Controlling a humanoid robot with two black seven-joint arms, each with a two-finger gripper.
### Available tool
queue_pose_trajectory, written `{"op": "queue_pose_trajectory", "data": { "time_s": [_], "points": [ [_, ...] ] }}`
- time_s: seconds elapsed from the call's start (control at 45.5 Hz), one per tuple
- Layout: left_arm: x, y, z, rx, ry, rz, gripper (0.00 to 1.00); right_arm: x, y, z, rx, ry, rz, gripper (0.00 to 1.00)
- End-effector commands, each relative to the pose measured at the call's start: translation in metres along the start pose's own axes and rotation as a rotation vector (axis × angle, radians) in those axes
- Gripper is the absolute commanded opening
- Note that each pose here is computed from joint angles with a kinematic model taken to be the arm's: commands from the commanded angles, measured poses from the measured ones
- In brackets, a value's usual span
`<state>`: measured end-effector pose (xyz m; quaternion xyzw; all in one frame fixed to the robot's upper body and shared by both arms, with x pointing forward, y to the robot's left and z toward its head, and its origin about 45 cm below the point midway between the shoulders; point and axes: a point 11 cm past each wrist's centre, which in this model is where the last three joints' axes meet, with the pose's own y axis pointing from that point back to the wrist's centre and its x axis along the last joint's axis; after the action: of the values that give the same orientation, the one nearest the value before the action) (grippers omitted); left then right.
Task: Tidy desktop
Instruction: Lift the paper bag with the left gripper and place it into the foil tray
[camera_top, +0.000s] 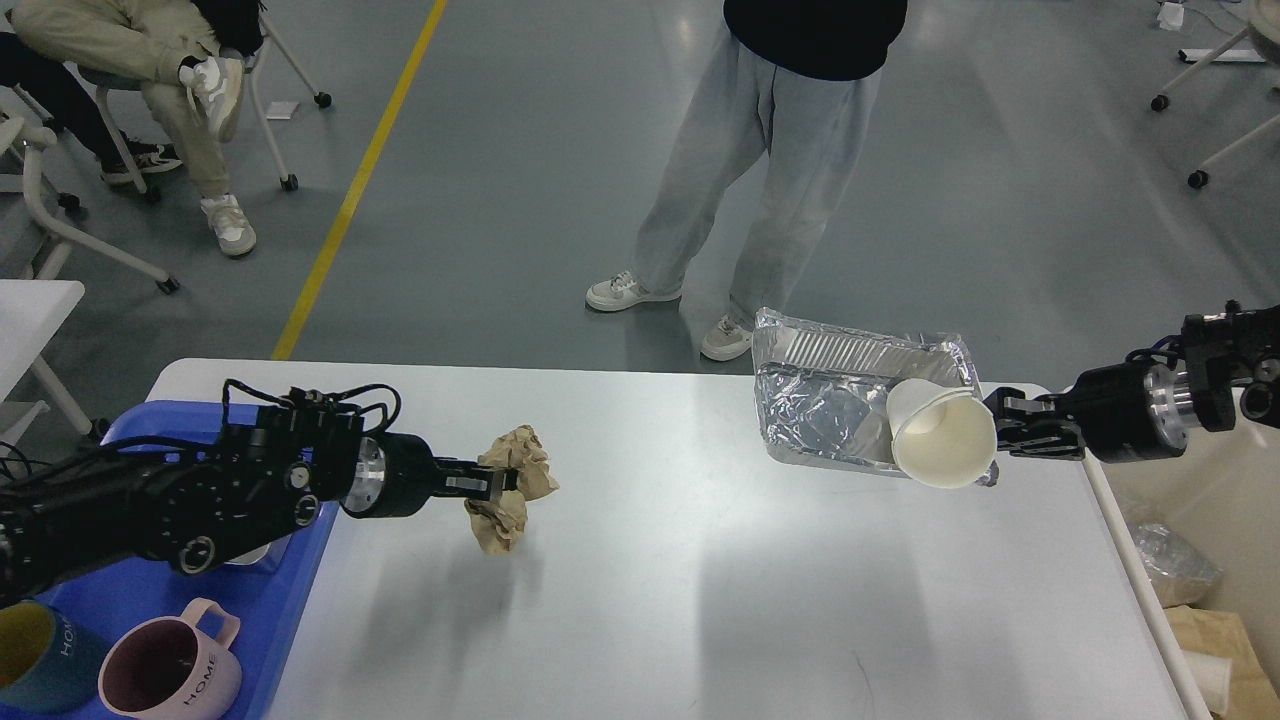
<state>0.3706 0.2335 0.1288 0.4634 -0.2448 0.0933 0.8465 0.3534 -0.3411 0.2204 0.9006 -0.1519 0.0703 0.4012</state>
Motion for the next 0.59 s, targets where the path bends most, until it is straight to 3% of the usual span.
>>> {"op": "queue_pose_trajectory", "data": {
  "time_s": [0.0,0.308,0.571],
  "points": [
    [0.021,0.037,0.004,-0.037,0.021,0.041,0.06,-0.001,-0.001,-0.002,0.007,0.001,-0.005,0.00],
    [0.054,0.139,0.003,-0.028,0.007,0.151,0.06,-0.003,-0.003,-0.002,0.006,0.000,-0.011,0.00],
    [0.065,0.187,0.011,-0.038,0.002,0.230,0.07,-0.002,-0.004,-0.004,0.008,0.004,-0.012,0.00]
  ]
}}
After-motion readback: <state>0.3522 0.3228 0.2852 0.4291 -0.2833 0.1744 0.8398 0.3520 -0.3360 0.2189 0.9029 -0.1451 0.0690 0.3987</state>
